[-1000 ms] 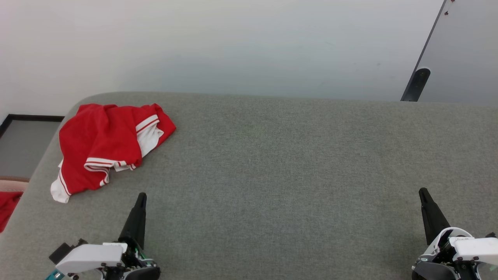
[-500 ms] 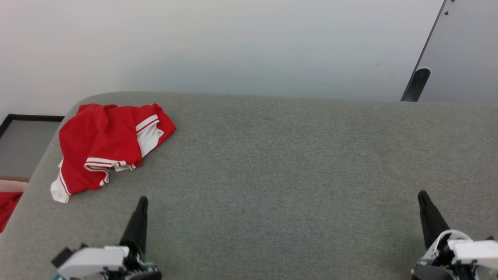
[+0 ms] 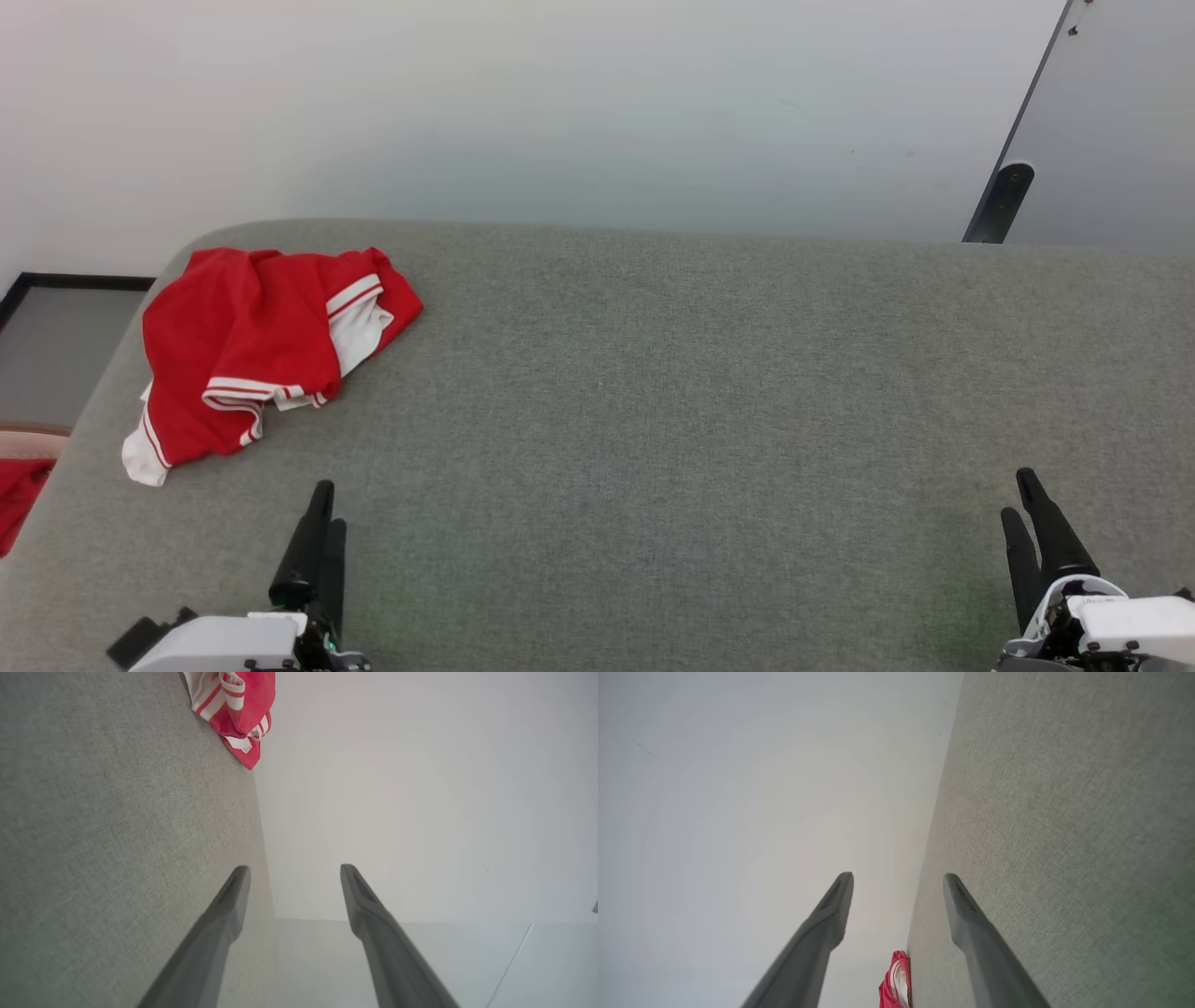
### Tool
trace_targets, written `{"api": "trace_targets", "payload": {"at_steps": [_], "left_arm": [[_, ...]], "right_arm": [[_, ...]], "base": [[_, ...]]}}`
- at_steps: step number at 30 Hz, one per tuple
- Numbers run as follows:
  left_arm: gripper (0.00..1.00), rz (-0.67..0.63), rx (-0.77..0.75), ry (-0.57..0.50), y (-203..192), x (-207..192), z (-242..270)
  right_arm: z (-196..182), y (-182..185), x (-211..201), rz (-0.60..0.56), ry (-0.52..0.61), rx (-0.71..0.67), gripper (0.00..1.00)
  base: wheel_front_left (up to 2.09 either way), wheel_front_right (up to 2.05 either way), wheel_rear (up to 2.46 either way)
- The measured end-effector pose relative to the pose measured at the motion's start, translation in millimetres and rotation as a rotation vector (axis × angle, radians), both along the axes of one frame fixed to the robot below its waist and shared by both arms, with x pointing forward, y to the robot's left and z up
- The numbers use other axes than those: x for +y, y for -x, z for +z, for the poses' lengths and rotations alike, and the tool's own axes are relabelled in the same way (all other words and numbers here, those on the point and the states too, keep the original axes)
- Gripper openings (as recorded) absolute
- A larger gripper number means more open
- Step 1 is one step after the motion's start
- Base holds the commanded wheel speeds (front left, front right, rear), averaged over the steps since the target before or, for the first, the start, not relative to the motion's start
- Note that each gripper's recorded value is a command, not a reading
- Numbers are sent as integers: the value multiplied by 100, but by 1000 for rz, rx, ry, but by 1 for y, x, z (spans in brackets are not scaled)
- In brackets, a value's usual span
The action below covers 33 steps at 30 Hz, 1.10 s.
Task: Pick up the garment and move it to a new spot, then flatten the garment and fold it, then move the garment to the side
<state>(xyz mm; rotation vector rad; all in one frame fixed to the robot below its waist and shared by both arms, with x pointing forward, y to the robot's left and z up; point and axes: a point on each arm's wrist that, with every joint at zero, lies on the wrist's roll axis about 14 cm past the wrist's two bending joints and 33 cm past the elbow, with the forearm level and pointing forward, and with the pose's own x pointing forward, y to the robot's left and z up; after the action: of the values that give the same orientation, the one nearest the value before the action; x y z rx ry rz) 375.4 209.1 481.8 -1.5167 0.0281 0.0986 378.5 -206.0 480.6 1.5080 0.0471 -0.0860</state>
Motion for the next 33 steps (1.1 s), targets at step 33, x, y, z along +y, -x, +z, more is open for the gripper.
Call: {"api": "trace_targets", "payload": {"at_steps": [33], "left_arm": [[100,-54,41,-760,-9,10,4]], "right_arm": [[7,-20,-10,61,691,4,100]], "base": [[0,0,0]]}}
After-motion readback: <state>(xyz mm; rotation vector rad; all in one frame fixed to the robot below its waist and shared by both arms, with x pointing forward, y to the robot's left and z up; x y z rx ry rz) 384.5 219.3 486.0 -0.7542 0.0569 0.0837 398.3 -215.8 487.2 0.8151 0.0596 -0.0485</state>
